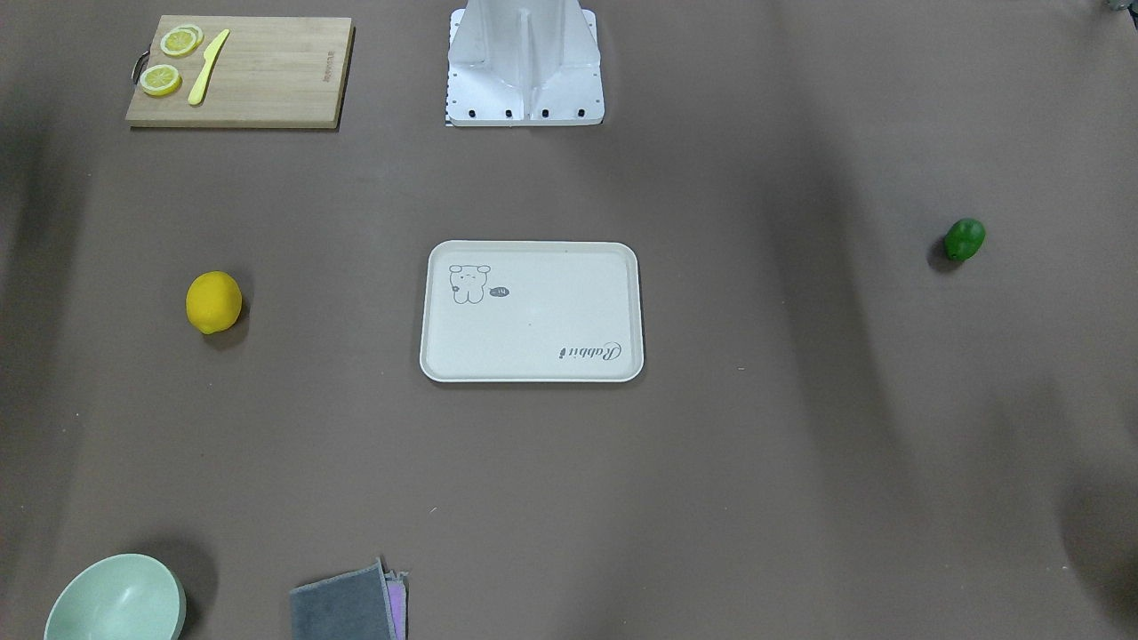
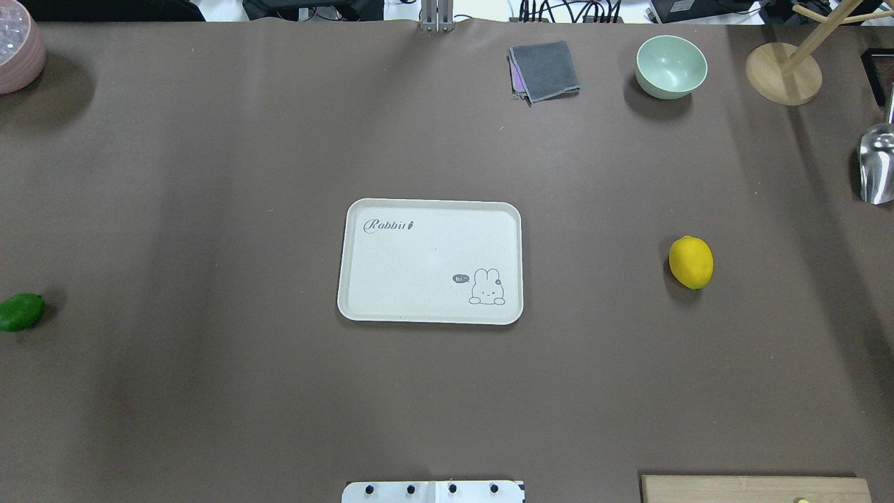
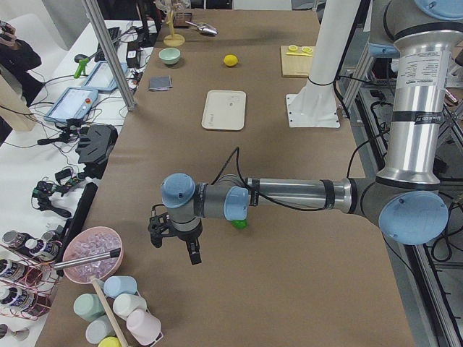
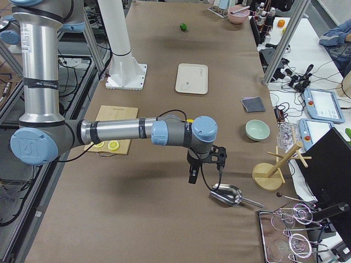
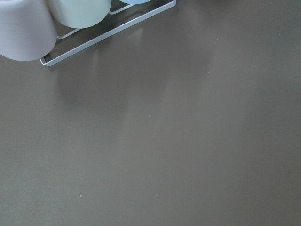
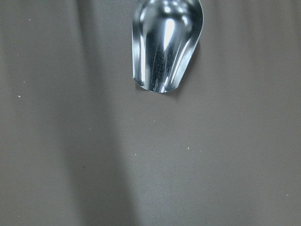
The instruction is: Place all lemons on tray
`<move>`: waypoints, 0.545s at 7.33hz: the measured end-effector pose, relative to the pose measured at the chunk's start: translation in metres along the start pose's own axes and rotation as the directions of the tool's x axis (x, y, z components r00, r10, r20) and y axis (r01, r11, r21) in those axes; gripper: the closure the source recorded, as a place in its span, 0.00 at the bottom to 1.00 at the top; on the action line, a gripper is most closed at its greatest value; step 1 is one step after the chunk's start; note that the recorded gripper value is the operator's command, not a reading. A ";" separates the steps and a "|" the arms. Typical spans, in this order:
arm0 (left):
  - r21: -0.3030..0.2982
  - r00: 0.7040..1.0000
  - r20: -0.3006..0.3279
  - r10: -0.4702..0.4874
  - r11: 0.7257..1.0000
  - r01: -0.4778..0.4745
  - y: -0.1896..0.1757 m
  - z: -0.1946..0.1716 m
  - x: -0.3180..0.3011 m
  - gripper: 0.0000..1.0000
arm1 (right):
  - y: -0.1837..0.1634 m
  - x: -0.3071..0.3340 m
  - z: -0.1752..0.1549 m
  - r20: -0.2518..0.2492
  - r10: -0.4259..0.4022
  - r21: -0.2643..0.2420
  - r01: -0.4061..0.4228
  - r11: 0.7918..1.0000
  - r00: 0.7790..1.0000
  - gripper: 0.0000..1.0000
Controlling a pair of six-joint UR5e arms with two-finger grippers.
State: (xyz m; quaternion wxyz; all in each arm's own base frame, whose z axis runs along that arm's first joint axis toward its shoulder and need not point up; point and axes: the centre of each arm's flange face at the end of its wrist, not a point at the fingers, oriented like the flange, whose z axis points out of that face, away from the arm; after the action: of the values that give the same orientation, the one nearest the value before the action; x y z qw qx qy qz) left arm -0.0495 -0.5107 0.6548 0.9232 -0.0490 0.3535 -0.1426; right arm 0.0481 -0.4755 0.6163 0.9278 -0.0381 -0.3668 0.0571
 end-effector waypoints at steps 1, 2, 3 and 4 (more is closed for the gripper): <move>0.000 1.000 -0.001 0.000 1.000 0.000 0.000 0.000 0.000 0.02 | 0.000 0.000 0.000 0.002 0.000 -0.002 0.000 1.000 1.000 0.00; 0.000 1.000 -0.001 0.000 1.000 0.000 0.000 0.000 0.000 0.02 | 0.000 -0.001 -0.001 0.005 -0.001 -0.006 0.001 1.000 1.000 0.00; 0.002 1.000 -0.001 -0.001 1.000 0.001 0.000 -0.001 0.001 0.02 | -0.001 -0.002 -0.002 0.009 0.000 -0.009 0.000 1.000 1.000 0.00; 0.003 1.000 -0.002 -0.002 1.000 0.002 0.000 -0.002 0.002 0.02 | -0.001 -0.004 -0.003 0.014 0.002 -0.012 -0.002 1.000 1.000 0.00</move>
State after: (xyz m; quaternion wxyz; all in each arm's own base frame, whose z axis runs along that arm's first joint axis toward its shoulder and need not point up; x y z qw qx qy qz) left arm -0.0489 -0.5111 0.6519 0.9228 -0.0478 0.3543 -0.1439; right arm 0.0472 -0.4775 0.6113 0.9249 -0.0437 -0.3734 0.0561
